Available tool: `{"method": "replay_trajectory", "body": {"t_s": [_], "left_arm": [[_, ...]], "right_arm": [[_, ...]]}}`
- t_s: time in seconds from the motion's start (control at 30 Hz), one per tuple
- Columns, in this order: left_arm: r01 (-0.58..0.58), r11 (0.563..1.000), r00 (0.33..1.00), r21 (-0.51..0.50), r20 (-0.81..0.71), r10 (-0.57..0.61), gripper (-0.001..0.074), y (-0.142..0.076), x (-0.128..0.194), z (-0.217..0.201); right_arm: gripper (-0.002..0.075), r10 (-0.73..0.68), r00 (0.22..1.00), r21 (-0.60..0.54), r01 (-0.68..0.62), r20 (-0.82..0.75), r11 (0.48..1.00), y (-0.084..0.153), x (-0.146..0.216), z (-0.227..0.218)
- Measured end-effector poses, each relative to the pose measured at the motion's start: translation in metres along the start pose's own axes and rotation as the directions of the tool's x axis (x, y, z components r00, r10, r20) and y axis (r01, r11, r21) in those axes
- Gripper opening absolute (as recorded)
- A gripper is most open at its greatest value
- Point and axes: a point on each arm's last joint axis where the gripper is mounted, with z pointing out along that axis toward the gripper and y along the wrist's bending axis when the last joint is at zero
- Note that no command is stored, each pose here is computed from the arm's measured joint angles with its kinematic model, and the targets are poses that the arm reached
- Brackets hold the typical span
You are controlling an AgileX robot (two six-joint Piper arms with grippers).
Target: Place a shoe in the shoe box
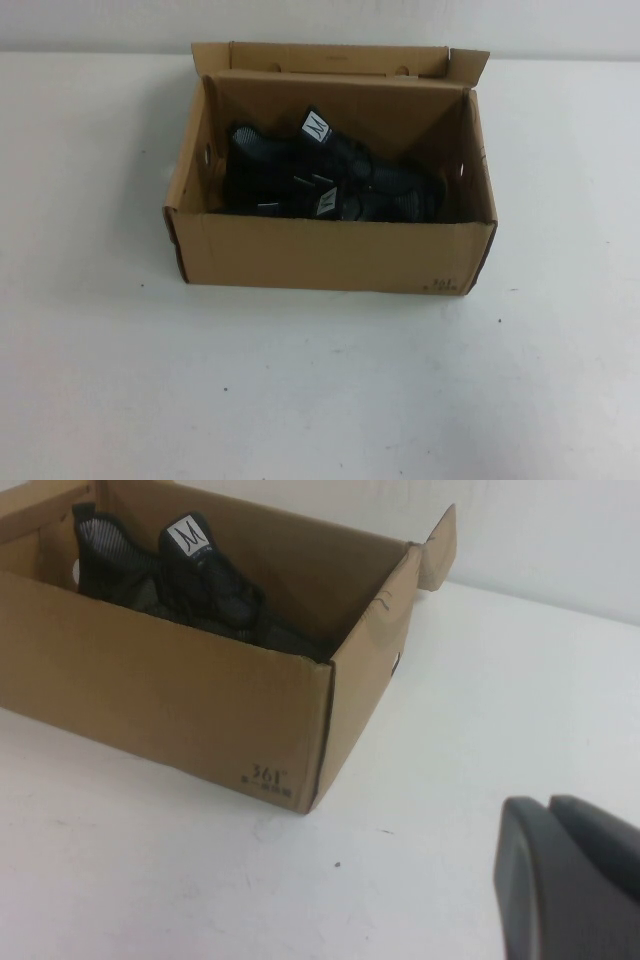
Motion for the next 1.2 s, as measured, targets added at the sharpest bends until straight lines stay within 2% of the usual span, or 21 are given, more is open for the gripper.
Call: {"method": "replay_trajectory", "body": {"t_s": [0.27,0.57,0.77,0.87,1.0,1.13,1.2], "left_arm": [[-0.002,1.0,1.0,0.001,0.004,0.002,-0.0001,0.0,0.0,-0.001],[-0.036,0.999,0.996,0.017,0.082,0.034,-0.0001,-0.007,-0.002,-0.016],[-0.041,0.998,0.973,-0.056,0.224,0.053,-0.0001,-0.004,-0.013,-0.026],[-0.066,0.992,0.964,-0.103,0.249,0.09,-0.0001,0.0,-0.012,-0.027],[-0.156,0.972,0.967,-0.175,0.172,0.186,-0.0001,0.011,0.005,-0.022],[-0.14,0.962,0.988,-0.235,0.032,0.152,-0.0001,0.027,0.032,-0.016],[-0.099,0.954,0.995,-0.284,-0.019,0.098,-0.0001,0.035,0.046,-0.015]], "right_arm": [[-0.0017,0.0,1.0,0.0,0.0,0.0,1.0,0.0,0.0,0.0],[-0.0017,0.0,1.0,0.0,0.0,0.0,1.0,0.0,0.0,0.0],[-0.0017,0.0,1.0,0.0,0.0,0.0,1.0,0.0,0.0,0.0],[-0.0017,0.0,1.0,0.0,0.0,0.0,1.0,0.0,0.0,0.0],[-0.0017,0.0,1.0,0.0,0.0,0.0,1.0,0.0,0.0,0.0],[-0.0017,0.0,1.0,0.0,0.0,0.0,1.0,0.0,0.0,0.0],[-0.0017,0.0,1.0,0.0,0.0,0.0,1.0,0.0,0.0,0.0]]}}
